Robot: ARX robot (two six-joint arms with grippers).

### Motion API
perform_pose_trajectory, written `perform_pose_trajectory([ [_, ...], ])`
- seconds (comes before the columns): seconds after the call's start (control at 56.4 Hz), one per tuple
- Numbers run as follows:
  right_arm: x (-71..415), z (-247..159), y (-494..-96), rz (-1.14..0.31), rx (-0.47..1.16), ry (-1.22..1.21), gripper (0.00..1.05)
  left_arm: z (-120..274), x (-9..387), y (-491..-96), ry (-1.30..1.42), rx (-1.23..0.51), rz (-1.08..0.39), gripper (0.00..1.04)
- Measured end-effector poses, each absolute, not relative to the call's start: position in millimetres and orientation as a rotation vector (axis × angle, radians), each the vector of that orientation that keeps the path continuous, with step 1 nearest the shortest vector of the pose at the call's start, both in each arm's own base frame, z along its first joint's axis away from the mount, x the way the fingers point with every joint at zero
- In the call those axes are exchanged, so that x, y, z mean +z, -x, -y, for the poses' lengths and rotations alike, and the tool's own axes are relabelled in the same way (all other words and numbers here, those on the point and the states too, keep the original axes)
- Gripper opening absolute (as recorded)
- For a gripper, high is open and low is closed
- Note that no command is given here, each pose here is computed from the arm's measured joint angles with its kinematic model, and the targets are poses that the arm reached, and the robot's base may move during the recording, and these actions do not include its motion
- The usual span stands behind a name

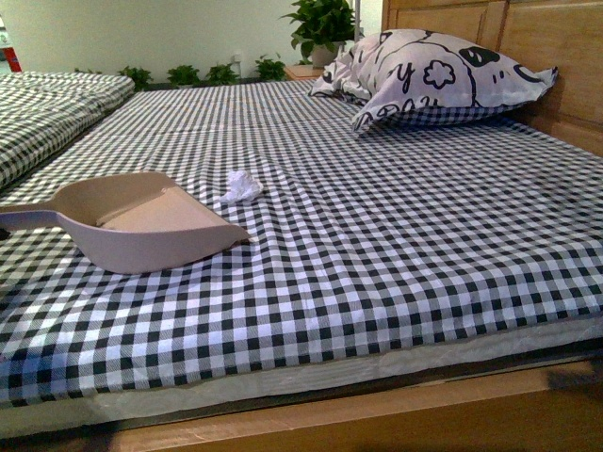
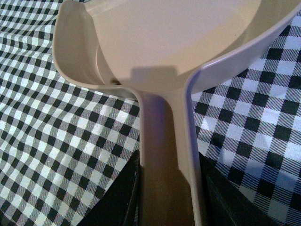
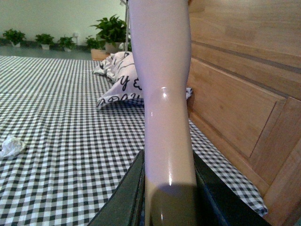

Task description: Clean up trash

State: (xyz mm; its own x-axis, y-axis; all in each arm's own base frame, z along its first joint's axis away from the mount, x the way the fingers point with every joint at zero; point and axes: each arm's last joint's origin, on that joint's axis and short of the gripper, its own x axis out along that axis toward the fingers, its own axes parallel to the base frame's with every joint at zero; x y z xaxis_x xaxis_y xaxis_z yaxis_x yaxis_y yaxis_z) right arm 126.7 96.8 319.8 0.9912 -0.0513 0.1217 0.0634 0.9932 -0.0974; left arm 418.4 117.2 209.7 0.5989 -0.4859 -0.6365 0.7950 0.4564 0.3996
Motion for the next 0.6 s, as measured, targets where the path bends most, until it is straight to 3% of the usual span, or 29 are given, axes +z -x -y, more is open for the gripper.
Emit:
perform_pose_trajectory([
  [0.089, 319.6, -96.9, -126.7, 0.118, -0.058, 0.099, 0.22, -117.3, 209.7, -418.4, -0.739, -0.826, -0.473, 0.29],
  [0.231, 325.3, -99.6, -144.4, -0.168, -0.031, 0.169, 0.22, -117.0, 209.5, -418.6, -0.741, -0.826, -0.474, 0.29],
  [0.337, 319.7, -98.8, -166.9, -0.302, -0.021, 0.159, 0.22, -116.7, 209.6, -418.7, -0.741, -0.827, -0.473, 0.29],
  [0.603, 313.1, -128.7, -264.8, -0.347, 0.022, 0.179, 0.22, -116.6, 209.2, -418.8, -0.742, -0.828, -0.473, 0.29],
])
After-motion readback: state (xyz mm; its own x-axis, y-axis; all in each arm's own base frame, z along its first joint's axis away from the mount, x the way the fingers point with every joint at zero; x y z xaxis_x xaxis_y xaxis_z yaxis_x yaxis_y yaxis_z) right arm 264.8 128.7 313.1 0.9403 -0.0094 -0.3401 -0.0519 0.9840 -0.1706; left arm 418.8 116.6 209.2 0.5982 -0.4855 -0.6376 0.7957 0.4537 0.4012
